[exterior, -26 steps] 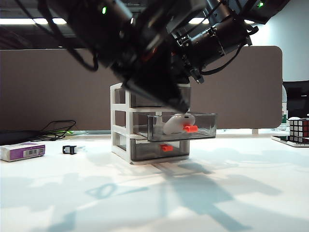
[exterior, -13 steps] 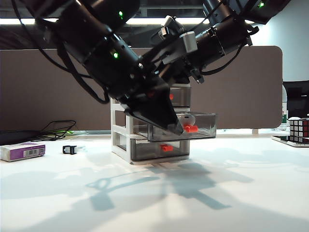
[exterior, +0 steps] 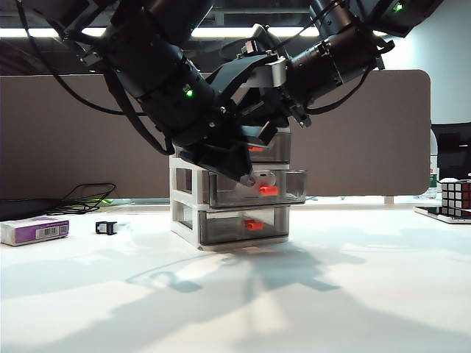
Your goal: Open the second layer of the drawer on the table, pick up the earphone case on the table and put it in, and finally close the drawer.
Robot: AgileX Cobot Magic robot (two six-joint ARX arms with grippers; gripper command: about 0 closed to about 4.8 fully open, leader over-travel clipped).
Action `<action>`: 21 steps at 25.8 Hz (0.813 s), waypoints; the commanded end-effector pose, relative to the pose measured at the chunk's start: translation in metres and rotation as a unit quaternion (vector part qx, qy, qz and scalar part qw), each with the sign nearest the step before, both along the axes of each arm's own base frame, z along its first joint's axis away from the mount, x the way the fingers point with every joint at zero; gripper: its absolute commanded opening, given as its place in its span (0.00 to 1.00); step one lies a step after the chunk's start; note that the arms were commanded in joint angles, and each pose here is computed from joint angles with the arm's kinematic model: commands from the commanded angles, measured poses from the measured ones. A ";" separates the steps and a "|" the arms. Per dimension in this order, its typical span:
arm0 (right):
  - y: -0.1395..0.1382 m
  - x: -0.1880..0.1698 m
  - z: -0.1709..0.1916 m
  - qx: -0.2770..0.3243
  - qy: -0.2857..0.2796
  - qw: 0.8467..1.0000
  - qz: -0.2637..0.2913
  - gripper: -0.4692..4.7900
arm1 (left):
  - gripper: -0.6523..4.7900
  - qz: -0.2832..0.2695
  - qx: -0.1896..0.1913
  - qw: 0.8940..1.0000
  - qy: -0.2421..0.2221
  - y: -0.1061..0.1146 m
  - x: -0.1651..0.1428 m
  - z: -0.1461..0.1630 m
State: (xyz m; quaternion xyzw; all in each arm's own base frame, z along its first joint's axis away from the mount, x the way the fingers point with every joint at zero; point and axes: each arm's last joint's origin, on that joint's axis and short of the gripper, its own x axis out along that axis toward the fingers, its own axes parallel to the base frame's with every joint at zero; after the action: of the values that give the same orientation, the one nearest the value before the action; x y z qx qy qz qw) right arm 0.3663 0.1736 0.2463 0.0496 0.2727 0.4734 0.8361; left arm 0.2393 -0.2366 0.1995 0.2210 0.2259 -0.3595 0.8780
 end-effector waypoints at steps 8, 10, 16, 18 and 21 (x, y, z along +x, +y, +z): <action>-0.001 -0.005 -0.025 -0.037 0.070 0.997 -0.008 0.08 | 0.11 0.061 -0.017 0.997 -0.053 -0.002 0.008 0.005; -0.002 -0.005 -0.025 -0.041 0.068 0.997 -0.014 0.08 | 0.11 0.072 -0.016 0.995 -0.061 -0.003 0.010 0.003; -0.002 -0.004 -0.024 -0.040 0.062 0.997 -0.017 0.08 | 0.11 0.108 -0.008 0.990 -0.085 -0.002 0.013 0.004; -0.002 -0.004 -0.024 -0.040 0.062 0.997 -0.017 0.08 | 0.11 0.127 -0.001 0.988 -0.093 -0.001 0.013 0.004; -0.001 -0.004 -0.024 -0.037 0.064 0.997 -0.011 0.08 | 0.11 0.134 0.002 0.986 -0.095 -0.001 0.014 0.003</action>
State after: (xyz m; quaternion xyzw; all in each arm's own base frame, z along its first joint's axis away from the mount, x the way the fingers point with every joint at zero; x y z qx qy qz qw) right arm 0.3670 0.1740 0.2464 0.0505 0.2710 0.4672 0.8401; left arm 0.2498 -0.2370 0.1950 0.2380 0.1952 -0.2341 0.9222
